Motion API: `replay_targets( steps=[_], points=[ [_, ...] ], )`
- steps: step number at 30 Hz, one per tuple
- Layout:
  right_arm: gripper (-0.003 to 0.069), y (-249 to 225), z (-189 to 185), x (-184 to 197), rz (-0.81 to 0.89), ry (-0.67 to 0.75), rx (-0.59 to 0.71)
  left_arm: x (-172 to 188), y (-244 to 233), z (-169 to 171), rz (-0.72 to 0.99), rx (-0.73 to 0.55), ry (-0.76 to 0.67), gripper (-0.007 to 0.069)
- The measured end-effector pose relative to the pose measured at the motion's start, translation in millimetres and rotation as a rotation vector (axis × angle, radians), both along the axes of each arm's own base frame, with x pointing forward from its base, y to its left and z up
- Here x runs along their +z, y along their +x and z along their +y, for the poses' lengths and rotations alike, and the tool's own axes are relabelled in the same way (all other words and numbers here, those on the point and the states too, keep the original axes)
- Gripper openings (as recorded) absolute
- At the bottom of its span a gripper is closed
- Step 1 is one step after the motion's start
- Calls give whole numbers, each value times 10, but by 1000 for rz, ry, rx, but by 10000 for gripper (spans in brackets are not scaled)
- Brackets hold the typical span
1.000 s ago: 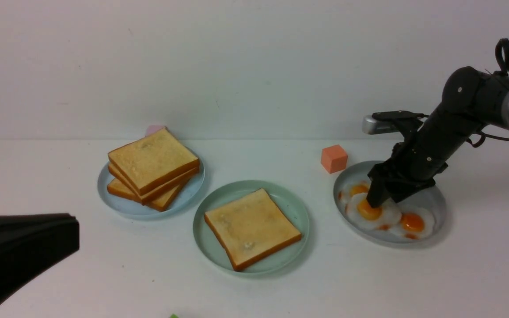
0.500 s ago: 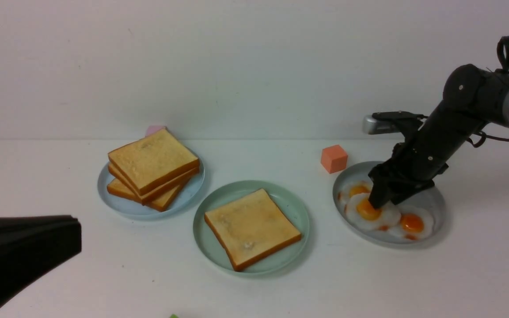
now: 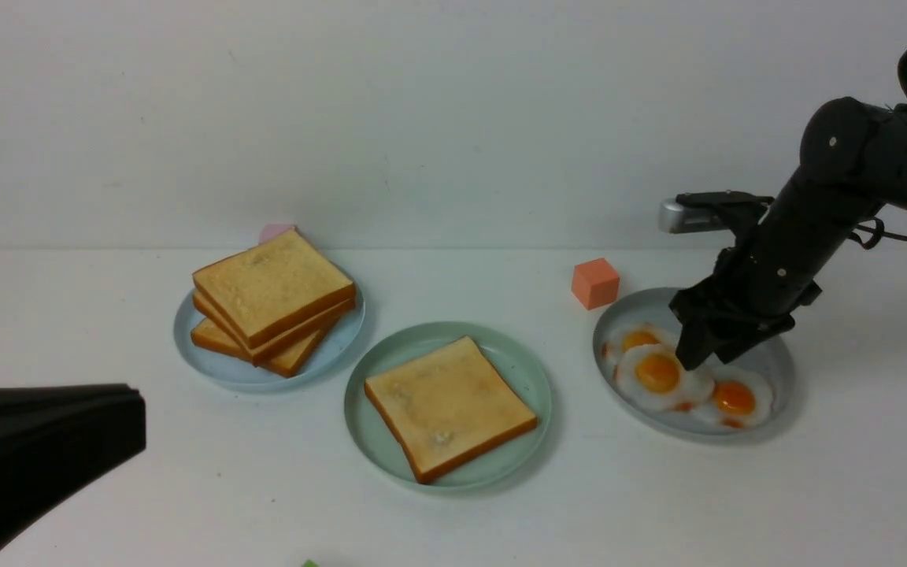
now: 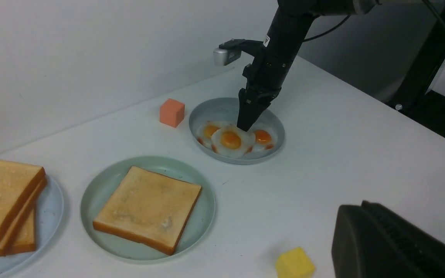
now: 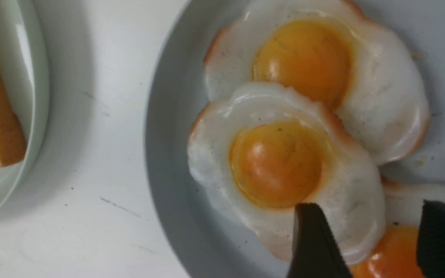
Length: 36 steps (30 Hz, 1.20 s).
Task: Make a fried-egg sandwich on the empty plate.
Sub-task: Use the right arm to grab a fried egg
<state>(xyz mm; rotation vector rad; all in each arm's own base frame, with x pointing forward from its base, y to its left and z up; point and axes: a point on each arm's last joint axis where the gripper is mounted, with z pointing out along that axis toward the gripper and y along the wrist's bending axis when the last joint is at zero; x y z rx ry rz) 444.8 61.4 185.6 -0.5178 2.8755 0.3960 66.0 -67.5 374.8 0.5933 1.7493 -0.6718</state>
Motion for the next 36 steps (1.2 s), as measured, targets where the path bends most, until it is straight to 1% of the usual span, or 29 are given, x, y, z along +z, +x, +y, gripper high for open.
replay_targets(
  steps=[12,19,24,25,26,27,29,36],
  points=[
    [382,19,20,-126,28,20,-1,4,1,0,-3,0,-3,-13],
    [377,23,20,-178,31,14,27,6,2,-1,-5,1,-5,-13],
    [340,24,19,-178,24,11,47,6,2,-1,-5,1,-5,-13],
    [318,27,19,-182,21,10,49,6,2,-1,-5,1,-5,-13],
    [315,27,19,-181,20,10,49,6,2,-1,-5,1,-5,-13],
    [291,30,19,-193,20,10,50,6,2,-1,-5,1,-5,-13],
    [273,34,19,-212,23,9,50,6,2,-1,-5,1,-5,-13],
    [252,38,21,-220,16,8,75,6,3,1,-8,2,-2,-13]
  ],
)
